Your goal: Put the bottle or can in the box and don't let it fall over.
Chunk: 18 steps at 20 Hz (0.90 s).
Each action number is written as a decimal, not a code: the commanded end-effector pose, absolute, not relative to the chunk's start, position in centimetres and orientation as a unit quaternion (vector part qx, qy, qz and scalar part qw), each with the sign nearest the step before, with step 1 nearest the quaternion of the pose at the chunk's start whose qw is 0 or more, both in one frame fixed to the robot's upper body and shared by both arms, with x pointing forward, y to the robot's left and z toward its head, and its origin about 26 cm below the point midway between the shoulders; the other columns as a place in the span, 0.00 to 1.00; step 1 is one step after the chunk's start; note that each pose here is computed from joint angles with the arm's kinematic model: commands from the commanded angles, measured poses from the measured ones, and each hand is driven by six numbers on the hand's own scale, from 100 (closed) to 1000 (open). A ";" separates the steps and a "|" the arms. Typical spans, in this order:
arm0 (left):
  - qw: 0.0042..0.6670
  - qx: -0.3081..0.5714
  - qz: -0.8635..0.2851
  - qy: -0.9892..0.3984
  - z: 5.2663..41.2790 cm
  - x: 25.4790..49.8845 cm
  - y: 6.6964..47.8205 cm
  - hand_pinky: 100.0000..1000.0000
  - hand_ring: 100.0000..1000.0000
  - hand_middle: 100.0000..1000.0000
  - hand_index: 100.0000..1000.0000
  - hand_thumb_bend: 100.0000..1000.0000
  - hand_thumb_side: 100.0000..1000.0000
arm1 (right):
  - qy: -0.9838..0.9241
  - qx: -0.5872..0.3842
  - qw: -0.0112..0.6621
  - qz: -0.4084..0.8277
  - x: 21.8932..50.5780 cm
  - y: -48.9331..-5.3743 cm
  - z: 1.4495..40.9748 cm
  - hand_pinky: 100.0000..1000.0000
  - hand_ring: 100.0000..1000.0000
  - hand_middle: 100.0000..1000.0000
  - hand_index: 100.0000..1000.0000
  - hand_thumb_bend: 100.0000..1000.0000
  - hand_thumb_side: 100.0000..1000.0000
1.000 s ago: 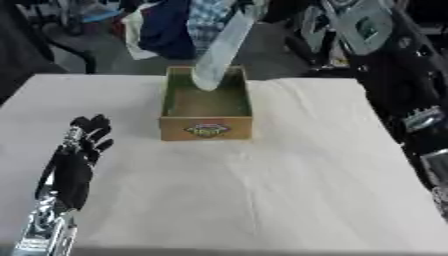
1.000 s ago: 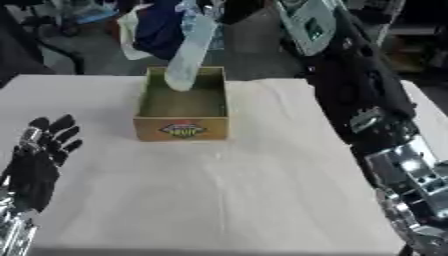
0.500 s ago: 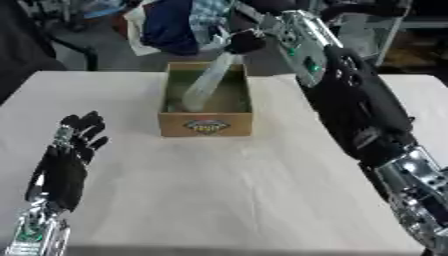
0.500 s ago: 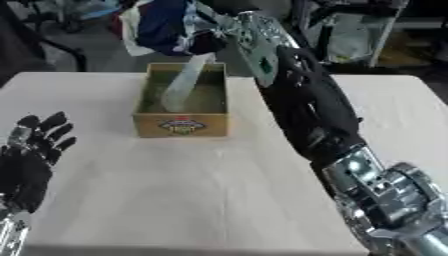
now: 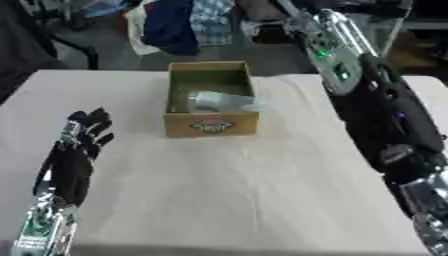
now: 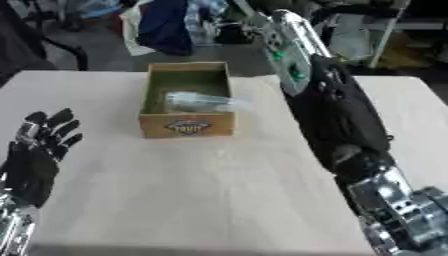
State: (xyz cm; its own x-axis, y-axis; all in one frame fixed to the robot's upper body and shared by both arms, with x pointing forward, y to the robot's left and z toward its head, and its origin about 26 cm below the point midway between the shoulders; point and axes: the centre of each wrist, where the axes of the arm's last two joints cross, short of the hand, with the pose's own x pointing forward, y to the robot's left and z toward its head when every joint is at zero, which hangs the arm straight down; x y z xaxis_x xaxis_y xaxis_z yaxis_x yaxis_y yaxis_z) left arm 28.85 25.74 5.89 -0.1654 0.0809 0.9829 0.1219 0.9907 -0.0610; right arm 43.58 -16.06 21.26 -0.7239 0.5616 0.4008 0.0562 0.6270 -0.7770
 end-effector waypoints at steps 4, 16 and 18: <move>0.630 -0.043 -0.016 -0.775 6.9 28.7 26.8 0.92 0.93 0.94 0.74 0.00 0.83 | -0.887 -0.020 0.396 0.236 36.5 -20.9 18.4 0.89 0.88 0.85 0.91 0.00 0.47; 0.629 -0.037 -0.013 -0.776 6.8 28.7 26.8 0.92 0.92 0.94 0.74 0.00 0.87 | -0.822 0.000 0.565 0.070 28.7 -24.6 5.7 0.87 0.82 0.78 0.85 0.00 0.60; 0.629 -0.037 -0.014 -0.777 6.8 28.7 26.8 0.92 0.92 0.94 0.74 0.00 0.86 | -0.812 -0.006 0.580 0.066 28.2 -24.6 4.8 0.86 0.82 0.78 0.85 0.00 0.59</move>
State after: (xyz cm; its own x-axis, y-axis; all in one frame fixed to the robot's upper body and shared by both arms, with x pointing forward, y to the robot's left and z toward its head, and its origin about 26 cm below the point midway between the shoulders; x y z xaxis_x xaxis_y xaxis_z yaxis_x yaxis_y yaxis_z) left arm 28.63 26.60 5.95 -0.1754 0.0519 0.9831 0.0745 0.9964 -0.0393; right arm 28.09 -24.62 4.37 -0.3142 0.0805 0.9459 -0.0781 0.9908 -0.1103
